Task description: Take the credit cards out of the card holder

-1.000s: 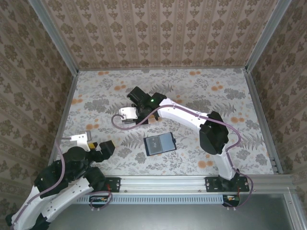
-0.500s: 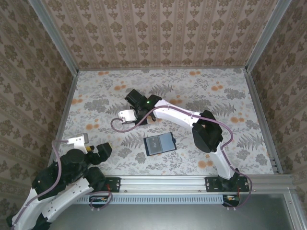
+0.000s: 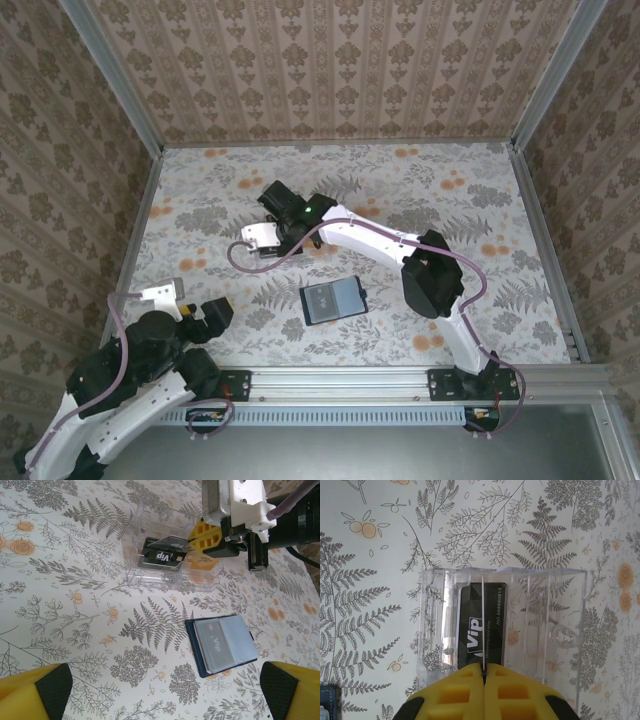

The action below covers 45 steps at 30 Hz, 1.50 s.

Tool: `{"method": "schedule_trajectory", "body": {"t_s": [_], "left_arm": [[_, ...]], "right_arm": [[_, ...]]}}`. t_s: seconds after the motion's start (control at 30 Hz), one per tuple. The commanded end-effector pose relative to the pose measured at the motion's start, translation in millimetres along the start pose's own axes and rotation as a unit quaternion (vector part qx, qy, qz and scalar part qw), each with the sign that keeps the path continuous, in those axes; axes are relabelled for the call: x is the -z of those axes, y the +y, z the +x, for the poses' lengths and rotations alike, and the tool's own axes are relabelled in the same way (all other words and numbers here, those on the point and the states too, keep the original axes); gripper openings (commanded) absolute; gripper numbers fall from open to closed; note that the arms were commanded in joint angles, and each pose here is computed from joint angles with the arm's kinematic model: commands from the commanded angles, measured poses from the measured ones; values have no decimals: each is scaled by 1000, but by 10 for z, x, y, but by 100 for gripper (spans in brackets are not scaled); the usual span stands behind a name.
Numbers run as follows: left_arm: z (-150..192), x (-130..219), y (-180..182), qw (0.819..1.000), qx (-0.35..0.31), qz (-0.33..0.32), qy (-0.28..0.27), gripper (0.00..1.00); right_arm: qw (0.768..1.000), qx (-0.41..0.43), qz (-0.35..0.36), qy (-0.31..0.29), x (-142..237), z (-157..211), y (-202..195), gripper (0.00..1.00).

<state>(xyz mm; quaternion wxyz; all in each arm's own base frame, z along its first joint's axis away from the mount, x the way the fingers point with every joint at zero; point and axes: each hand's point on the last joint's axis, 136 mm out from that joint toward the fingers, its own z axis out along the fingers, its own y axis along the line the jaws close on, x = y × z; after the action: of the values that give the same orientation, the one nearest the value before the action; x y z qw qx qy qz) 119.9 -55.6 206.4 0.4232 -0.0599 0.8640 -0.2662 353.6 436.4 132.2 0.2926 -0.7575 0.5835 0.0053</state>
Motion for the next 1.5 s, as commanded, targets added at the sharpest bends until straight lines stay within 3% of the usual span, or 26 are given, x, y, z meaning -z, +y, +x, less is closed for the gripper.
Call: {"method": "schedule_trajectory", "body": {"t_s": [0.0,0.5,0.57,0.6,0.63,0.83,1.0,1.47], "left_arm": [[-38,17,28,1000,7,-5,-12,100],[-33,15,33,1000,6,-6,-11,100],[-29,12,31,1000,5,-5,-10,100],[-32,16,30,1000,6,-5,-11,100],[-32,17,31,1000,6,-4,-11,100],[-15,-1,26,1000,7,-2,-10,100],[-24,6,21,1000,7,-1,-11,100],[-20,3,25,1000,7,-1,-11,100]], "right_arm": [[1000,5,-5,12,-158,31,27,0],[1000,2,-9,28,-320,129,64,0],[1000,0,-4,29,-317,135,43,9],[1000,-1,-1,29,-316,130,32,19],[1000,-3,4,30,-313,135,5,21],[999,-17,18,30,-330,155,-73,19],[999,-19,17,28,-309,150,-77,4],[999,-34,-4,7,-179,120,-39,0]]}}
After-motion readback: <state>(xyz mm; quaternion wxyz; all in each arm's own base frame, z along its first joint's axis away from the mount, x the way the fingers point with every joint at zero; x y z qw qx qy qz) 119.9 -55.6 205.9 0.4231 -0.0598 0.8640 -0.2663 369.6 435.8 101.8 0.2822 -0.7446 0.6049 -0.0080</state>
